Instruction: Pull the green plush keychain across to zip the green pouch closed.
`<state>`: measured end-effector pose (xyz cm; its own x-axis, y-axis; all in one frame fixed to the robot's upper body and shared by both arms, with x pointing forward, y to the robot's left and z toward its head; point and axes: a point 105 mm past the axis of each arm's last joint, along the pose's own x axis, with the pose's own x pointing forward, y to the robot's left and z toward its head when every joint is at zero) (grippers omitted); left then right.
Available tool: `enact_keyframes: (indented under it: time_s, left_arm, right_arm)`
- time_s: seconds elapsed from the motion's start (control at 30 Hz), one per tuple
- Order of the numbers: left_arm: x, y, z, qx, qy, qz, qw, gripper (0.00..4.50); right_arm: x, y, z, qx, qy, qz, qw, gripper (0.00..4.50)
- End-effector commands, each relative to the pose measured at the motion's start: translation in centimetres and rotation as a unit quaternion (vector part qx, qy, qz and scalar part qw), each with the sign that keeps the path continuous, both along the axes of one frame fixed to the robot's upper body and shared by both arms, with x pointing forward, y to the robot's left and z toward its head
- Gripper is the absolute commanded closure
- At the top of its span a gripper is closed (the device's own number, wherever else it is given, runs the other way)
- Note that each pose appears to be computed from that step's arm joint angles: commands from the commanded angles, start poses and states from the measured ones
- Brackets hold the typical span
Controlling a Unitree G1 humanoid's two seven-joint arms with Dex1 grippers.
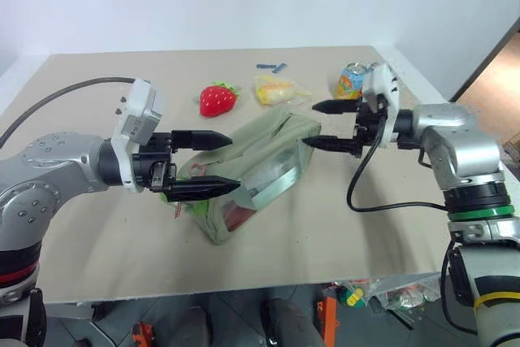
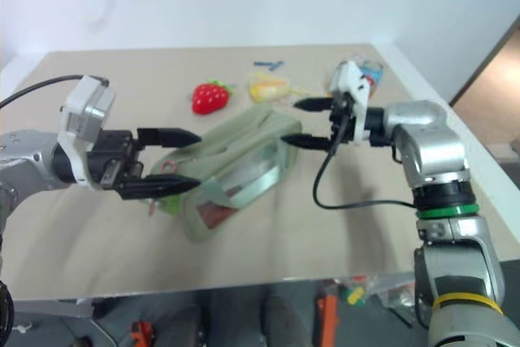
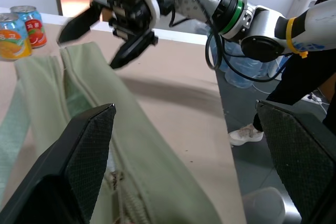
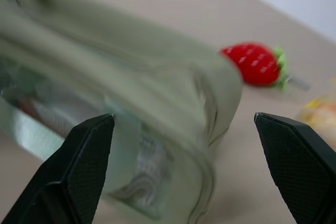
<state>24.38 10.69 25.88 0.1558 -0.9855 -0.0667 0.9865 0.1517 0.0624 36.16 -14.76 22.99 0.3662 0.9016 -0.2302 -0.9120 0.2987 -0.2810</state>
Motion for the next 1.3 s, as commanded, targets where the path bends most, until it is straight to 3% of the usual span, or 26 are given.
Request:
enact_keyframes:
  time_s: [0.03,0.13,0.47,0.73,0.93,1.3]
  left_arm:
    - [-0.1,-0.1,0.4,0.003,-0.023,0.009,1.000,0.09]
    - [0.0,0.0,0.4,0.005,-0.028,0.020,0.999,0.00]
    - [0.6,0.5,0.2,0.008,-0.037,0.044,0.998,0.00]
    - [1.2,0.5,-0.1,0.012,-0.040,0.046,0.998,0.00]
    - [1.8,0.9,-0.5,0.020,-0.046,0.056,0.997,0.00]
    - [2.0,0.9,-0.7,0.026,-0.049,0.055,0.997,0.00]
  right_arm:
    - [0.3,0.4,1.7,0.006,-0.031,0.016,0.999,0.08]
    - [0.6,0.4,1.8,0.013,-0.028,0.018,0.999,0.86]
    - [-0.5,0.9,2.5,0.024,-0.028,0.042,0.998,4.36]
    - [-0.8,0.7,4.0,0.030,-0.058,0.013,0.998,4.47]
    - [-0.5,-0.8,5.6,0.071,-0.102,-0.071,0.990,4.47]
    - [-2.3,1.1,4.6,0.108,-0.098,-0.096,0.985,4.47]
